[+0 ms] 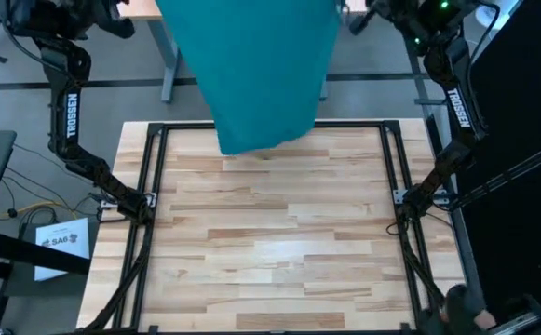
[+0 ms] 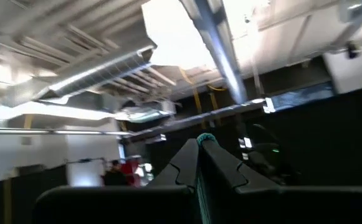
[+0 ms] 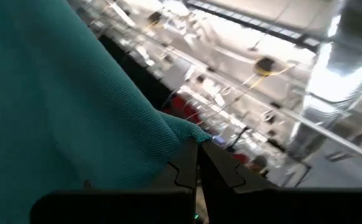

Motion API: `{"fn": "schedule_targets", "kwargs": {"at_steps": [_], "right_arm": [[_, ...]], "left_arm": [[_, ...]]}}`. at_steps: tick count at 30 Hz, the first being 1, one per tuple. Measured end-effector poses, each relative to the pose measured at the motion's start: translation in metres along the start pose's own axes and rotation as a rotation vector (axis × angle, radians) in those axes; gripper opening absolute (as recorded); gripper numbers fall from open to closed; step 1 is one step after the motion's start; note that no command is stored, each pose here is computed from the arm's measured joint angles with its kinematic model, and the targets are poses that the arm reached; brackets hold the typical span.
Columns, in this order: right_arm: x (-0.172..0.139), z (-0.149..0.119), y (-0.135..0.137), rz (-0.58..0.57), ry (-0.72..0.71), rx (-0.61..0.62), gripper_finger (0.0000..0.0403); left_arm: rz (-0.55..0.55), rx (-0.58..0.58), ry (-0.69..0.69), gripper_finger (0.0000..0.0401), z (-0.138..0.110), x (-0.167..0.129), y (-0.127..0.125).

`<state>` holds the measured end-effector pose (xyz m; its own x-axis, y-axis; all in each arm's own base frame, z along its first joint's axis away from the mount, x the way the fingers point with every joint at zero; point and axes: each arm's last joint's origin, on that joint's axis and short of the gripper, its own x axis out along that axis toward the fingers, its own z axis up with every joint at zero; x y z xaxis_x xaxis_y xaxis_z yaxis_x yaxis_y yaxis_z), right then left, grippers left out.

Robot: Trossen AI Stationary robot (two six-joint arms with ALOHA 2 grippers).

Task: Roll towel
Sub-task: Roll the blue towel

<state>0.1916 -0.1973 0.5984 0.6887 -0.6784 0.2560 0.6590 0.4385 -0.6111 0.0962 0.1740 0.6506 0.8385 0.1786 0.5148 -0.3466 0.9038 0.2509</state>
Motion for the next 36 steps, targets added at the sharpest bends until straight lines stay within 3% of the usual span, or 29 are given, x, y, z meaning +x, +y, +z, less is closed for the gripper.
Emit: {"fn": "schedule_targets", "kwargs": {"at_steps": [8, 14, 21, 30, 36], "right_arm": [[-0.012, 0.001, 0.035, 0.253, 0.149, 0.047, 0.0000], [-0.020, -0.005, 0.055, 0.412, 0.275, 0.051, 0.0000], [-0.033, -0.001, 0.089, 0.653, 0.353, 0.085, 0.0000], [-0.051, 0.000, 0.151, 0.916, 0.533, 0.168, 0.0000], [-0.068, -0.004, 0.199, 1.005, 0.687, 0.208, 0.0000]], "left_arm": [[-0.111, -0.032, 0.223, 0.0000, -0.006, -0.011, -0.026], [-0.139, 0.022, 0.494, 0.0000, -0.014, -0.039, -0.067], [-0.263, -0.105, 0.585, 0.0000, -0.007, -0.069, -0.112], [-0.134, -0.205, 0.732, 0.0000, -0.024, -0.120, -0.144], [-0.119, -0.319, 0.821, 0.0000, -0.061, -0.153, -0.160]]}}
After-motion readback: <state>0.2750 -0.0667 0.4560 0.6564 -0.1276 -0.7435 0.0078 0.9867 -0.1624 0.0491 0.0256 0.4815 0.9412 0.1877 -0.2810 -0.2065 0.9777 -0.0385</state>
